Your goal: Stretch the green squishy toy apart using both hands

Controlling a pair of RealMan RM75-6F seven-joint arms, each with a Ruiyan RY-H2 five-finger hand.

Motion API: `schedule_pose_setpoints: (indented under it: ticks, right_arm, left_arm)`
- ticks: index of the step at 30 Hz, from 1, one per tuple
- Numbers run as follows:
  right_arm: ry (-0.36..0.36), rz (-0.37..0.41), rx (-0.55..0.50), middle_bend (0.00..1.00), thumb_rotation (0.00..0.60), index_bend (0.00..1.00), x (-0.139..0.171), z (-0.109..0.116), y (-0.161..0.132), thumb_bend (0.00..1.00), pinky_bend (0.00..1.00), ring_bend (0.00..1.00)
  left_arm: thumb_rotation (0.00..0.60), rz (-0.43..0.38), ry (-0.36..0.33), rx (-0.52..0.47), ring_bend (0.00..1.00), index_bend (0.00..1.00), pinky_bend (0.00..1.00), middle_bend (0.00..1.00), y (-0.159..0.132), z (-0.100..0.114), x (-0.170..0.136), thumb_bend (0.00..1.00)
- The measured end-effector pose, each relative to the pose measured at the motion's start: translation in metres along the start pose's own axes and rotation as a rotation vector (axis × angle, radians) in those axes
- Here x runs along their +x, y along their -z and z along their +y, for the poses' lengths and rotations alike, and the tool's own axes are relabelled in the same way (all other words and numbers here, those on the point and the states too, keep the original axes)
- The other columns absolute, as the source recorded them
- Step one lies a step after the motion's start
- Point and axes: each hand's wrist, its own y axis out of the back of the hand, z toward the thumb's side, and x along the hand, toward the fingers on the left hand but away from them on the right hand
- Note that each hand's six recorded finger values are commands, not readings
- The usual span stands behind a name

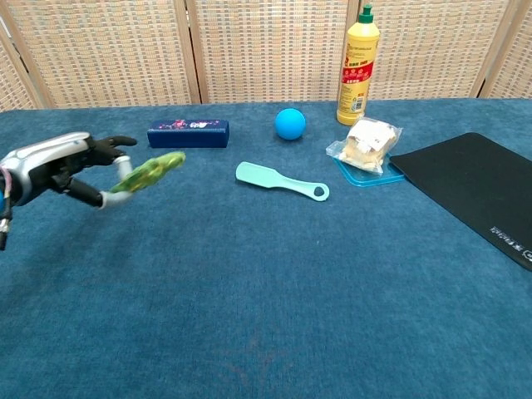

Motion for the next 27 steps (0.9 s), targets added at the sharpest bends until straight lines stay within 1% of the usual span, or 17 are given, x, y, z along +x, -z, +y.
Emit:
schedule_pose_setpoints:
  ticks: [2, 5, 8, 11, 15, 18, 21, 27]
  right_arm:
    - [-0.023, 0.044, -0.049, 0.0, 0.6, 0.24, -0.009, 0.003, -0.01, 0.0, 0.0, 0.0]
    - [-0.058, 0.112, -0.114, 0.0, 0.6, 0.28, -0.024, 0.008, -0.027, 0.0, 0.0, 0.0]
    - [-0.091, 0.17, -0.154, 0.0, 0.6, 0.3, -0.041, 0.012, -0.044, 0.0, 0.0, 0.0]
    - [-0.113, 0.199, -0.191, 0.0, 0.6, 0.32, -0.056, 0.017, -0.057, 0.0, 0.0, 0.0]
    - [-0.143, 0.226, -0.246, 0.0, 0.6, 0.34, -0.07, 0.02, -0.074, 0.0, 0.0, 0.0]
    - [-0.181, 0.252, -0.281, 0.0, 0.6, 0.37, -0.078, 0.019, -0.089, 0.02, 0.0, 0.0]
    - [-0.219, 0.279, -0.316, 0.0, 0.6, 0.4, -0.086, 0.017, -0.107, 0.06, 0.0, 0.0]
    - [-0.255, 0.325, -0.343, 0.0, 0.6, 0.44, -0.099, 0.012, -0.137, 0.14, 0.0, 0.0]
  left_arm:
    - [0.6, -0.039, 0.025, -0.082, 0.0, 0.76, 0.0, 0.0, -0.014, -0.006, 0.007, 0.4]
    - [0.6, -0.098, 0.072, -0.155, 0.0, 0.76, 0.0, 0.0, -0.04, -0.019, 0.021, 0.4]
    - [0.6, -0.139, 0.104, -0.192, 0.0, 0.76, 0.0, 0.0, -0.064, -0.034, 0.034, 0.4]
    - [0.6, -0.154, 0.113, -0.227, 0.0, 0.76, 0.0, 0.0, -0.079, -0.043, 0.042, 0.4]
    - [0.6, -0.166, 0.121, -0.228, 0.0, 0.76, 0.0, 0.0, -0.093, -0.054, 0.049, 0.4]
    - [0.6, -0.172, 0.132, -0.243, 0.0, 0.76, 0.0, 0.0, -0.105, -0.063, 0.055, 0.4]
    - [0.6, -0.179, 0.141, -0.244, 0.0, 0.76, 0.0, 0.0, -0.116, -0.072, 0.06, 0.4]
    - [0.6, -0.193, 0.15, -0.21, 0.0, 0.76, 0.0, 0.0, -0.136, -0.086, 0.066, 0.4]
